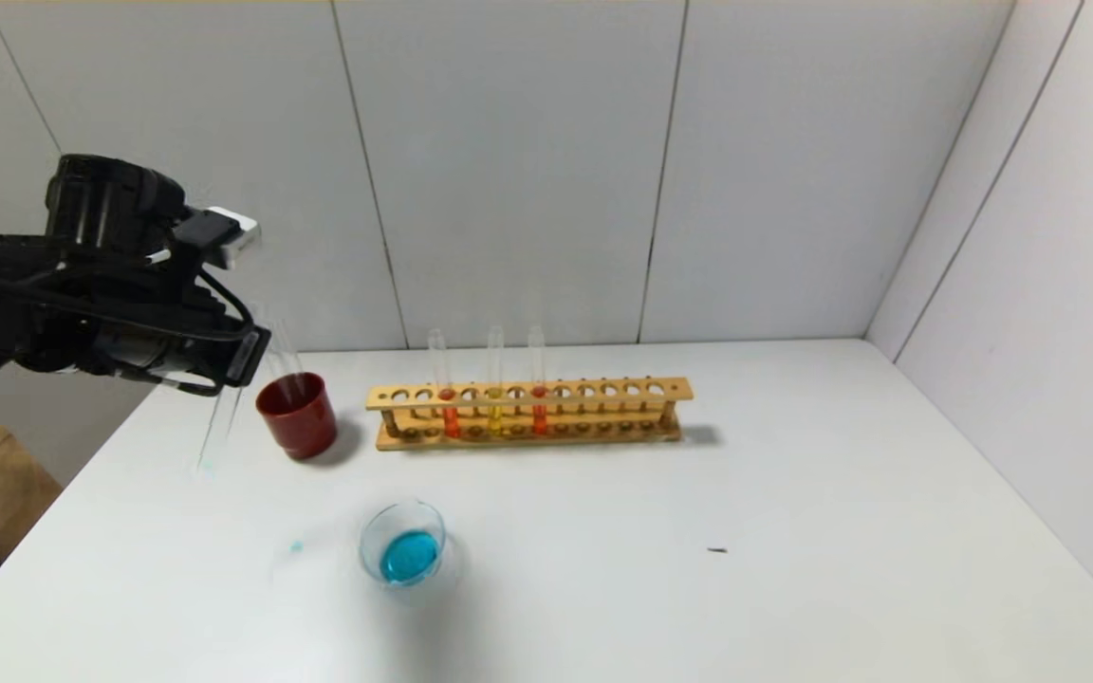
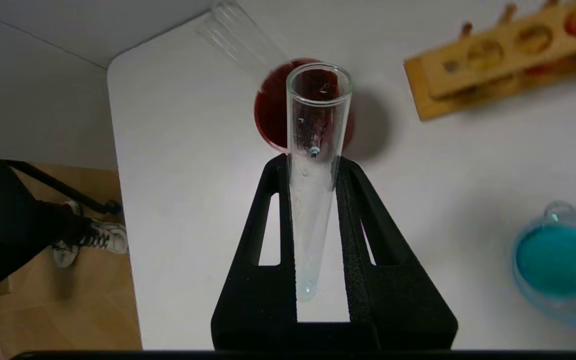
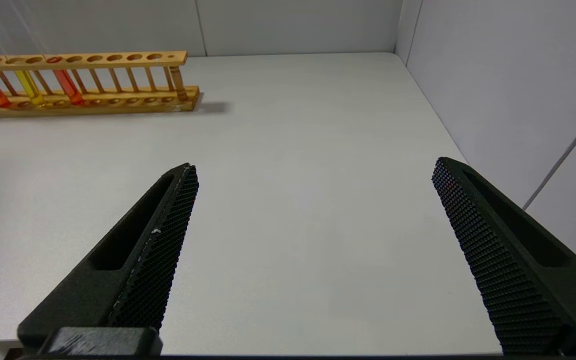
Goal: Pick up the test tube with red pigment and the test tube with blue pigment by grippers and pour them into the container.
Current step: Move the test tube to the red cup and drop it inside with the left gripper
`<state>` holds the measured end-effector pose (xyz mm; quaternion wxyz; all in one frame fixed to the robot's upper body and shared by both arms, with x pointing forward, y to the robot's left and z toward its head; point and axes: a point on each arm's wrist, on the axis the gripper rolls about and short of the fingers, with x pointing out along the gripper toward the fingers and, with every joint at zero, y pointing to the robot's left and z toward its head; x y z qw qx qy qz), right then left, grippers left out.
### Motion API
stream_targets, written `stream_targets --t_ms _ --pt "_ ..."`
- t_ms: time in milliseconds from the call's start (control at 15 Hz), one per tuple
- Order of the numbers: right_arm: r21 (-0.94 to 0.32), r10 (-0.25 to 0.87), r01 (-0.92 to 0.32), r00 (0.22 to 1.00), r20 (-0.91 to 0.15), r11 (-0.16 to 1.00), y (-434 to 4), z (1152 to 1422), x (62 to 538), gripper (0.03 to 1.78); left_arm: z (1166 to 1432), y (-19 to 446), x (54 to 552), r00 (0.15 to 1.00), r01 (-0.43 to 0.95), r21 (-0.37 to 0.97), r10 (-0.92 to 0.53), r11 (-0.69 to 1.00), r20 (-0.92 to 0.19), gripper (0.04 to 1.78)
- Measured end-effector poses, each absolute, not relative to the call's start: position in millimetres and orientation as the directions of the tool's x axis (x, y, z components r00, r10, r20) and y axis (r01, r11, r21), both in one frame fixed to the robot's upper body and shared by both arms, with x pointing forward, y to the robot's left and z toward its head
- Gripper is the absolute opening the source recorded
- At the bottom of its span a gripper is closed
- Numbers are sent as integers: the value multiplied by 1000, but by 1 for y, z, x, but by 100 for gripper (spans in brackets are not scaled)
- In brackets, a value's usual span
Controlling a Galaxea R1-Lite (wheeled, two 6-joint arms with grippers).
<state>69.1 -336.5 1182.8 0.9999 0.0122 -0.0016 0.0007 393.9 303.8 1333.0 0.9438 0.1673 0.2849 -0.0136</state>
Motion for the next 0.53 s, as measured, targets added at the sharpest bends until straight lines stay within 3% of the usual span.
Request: stream_targets --t_ms 533 --pt "24 1 -1 1000 3 1000 -336 1183 69 171 1315 311 457 932 -1 188 69 982 -357 32"
